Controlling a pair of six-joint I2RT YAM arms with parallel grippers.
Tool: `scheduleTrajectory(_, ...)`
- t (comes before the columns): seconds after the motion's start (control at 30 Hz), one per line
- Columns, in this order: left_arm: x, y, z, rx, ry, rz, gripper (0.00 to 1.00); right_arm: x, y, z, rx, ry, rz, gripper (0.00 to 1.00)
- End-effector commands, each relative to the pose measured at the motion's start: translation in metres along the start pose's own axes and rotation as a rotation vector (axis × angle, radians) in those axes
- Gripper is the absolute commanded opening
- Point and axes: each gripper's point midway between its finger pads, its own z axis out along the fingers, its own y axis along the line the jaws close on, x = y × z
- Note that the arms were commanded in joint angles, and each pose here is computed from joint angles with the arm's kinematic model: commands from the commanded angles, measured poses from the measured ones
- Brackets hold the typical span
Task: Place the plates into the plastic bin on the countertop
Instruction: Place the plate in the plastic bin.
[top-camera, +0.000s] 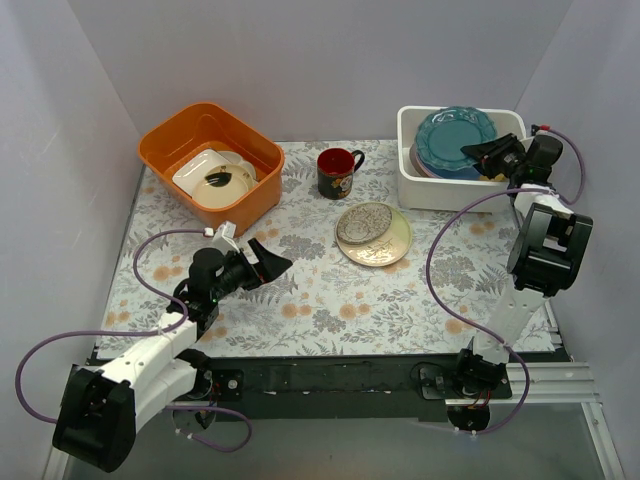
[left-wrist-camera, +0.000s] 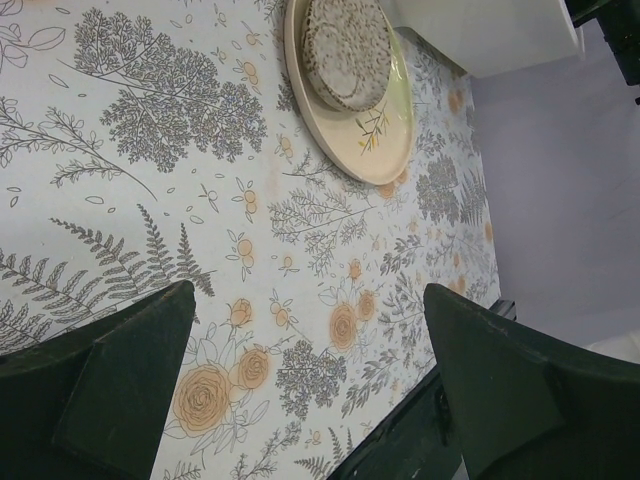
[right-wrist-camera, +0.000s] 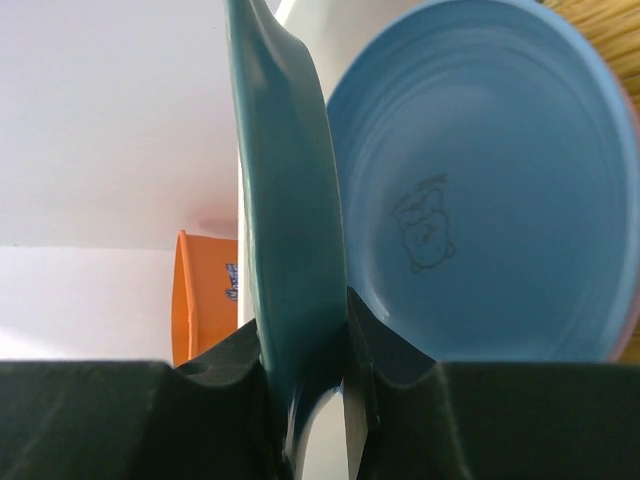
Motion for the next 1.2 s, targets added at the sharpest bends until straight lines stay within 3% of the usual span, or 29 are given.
scheduleTrajectory(0.0, 0.001, -0.003, 0.000, 0.021, 0.010, 0.019, 0.98, -0.035, 0.057, -0.004, -0.127, -0.075, -0.150, 0.01)
scheduleTrajectory(0.7, -0.001, -0.004, 0.003, 0.015, 0.017, 0.022, 0.98, -0.032, 0.027, 0.018, -0.054, 0.005, -0.154, 0.02)
scheduleTrajectory(0.8, 0.001, -0.003, 0.003, 0.013, 0.021, 0.021, 0.98, -0.027, 0.027, 0.021, -0.049, 0.026, -0.165, 0.08)
scheduleTrajectory(1.03, 0.003, -0.002, 0.003, 0.011, 0.025, 0.022, 0.98, -0.021, 0.020, 0.025, 0.005, 0.072, -0.204, 0.38)
scheduleTrajectory(1.17, 0.002, -0.002, 0.003, 0.013, 0.023, 0.022, 0.98, -0.018, 0.016, 0.023, 0.050, 0.081, -0.228, 0.47)
